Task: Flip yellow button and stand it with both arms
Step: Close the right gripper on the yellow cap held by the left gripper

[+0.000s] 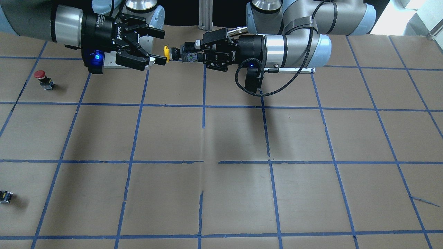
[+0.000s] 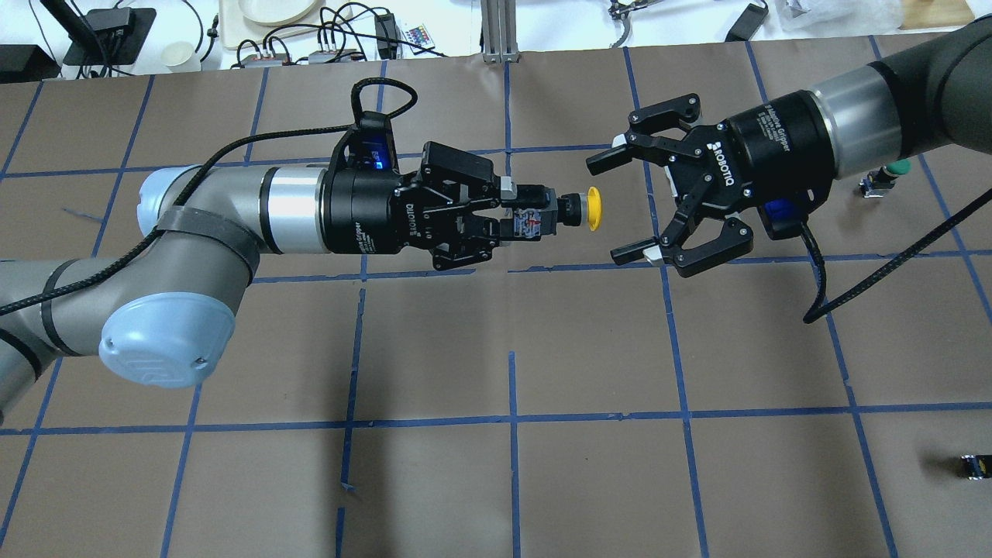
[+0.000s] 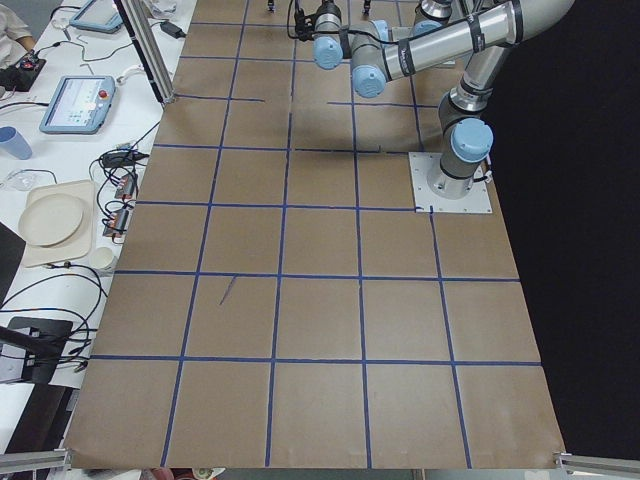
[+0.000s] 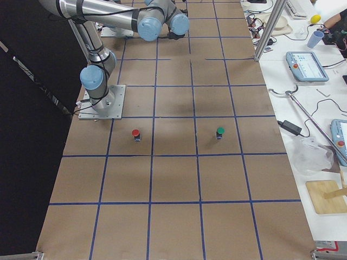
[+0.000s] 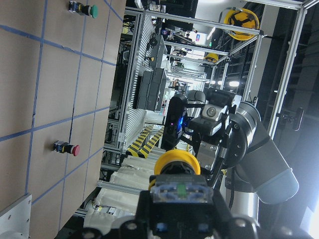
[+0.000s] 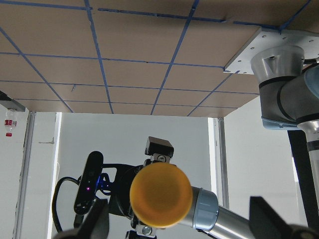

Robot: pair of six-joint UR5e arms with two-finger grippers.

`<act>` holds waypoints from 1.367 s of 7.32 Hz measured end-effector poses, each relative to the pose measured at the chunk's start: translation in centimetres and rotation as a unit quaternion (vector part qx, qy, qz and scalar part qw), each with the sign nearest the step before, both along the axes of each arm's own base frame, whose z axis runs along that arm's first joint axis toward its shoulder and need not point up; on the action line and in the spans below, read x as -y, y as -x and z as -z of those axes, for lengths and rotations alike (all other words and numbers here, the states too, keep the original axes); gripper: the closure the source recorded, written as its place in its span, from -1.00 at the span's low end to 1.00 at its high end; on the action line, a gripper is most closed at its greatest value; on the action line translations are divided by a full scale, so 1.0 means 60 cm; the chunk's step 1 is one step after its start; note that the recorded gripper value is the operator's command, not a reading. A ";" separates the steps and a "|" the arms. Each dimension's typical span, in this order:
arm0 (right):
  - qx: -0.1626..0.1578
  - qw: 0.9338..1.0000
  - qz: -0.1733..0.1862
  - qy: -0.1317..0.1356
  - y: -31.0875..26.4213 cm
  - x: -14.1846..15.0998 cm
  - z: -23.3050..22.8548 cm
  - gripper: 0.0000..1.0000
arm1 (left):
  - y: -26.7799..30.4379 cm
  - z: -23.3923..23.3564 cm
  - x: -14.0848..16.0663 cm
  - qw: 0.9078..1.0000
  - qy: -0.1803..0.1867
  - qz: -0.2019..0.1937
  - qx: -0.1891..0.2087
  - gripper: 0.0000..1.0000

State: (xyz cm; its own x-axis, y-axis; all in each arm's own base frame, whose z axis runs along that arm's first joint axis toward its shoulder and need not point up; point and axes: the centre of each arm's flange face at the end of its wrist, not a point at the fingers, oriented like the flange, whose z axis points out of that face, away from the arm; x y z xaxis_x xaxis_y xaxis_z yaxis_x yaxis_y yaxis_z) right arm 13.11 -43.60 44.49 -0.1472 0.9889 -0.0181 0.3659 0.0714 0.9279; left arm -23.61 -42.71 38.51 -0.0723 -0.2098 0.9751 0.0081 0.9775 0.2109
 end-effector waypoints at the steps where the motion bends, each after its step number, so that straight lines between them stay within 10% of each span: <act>1: 0.001 1.000 -0.001 -0.005 -0.002 -0.001 0.003 -0.99 | 0.001 0.000 -0.001 1.000 -0.002 0.001 0.000 1.00; 5: 0.006 1.000 -0.002 -0.021 -0.004 -0.002 0.010 -0.87 | 0.005 -0.001 -0.005 1.000 -0.003 0.003 0.000 1.00; 8: 0.007 1.000 -0.003 -0.021 -0.005 -0.002 0.011 0.41 | 0.006 -0.003 -0.008 1.000 -0.003 0.004 0.001 1.00; 10: 0.007 1.000 -0.002 -0.021 -0.005 -0.001 0.011 0.76 | 0.007 -0.003 -0.009 1.000 -0.003 0.005 0.001 0.90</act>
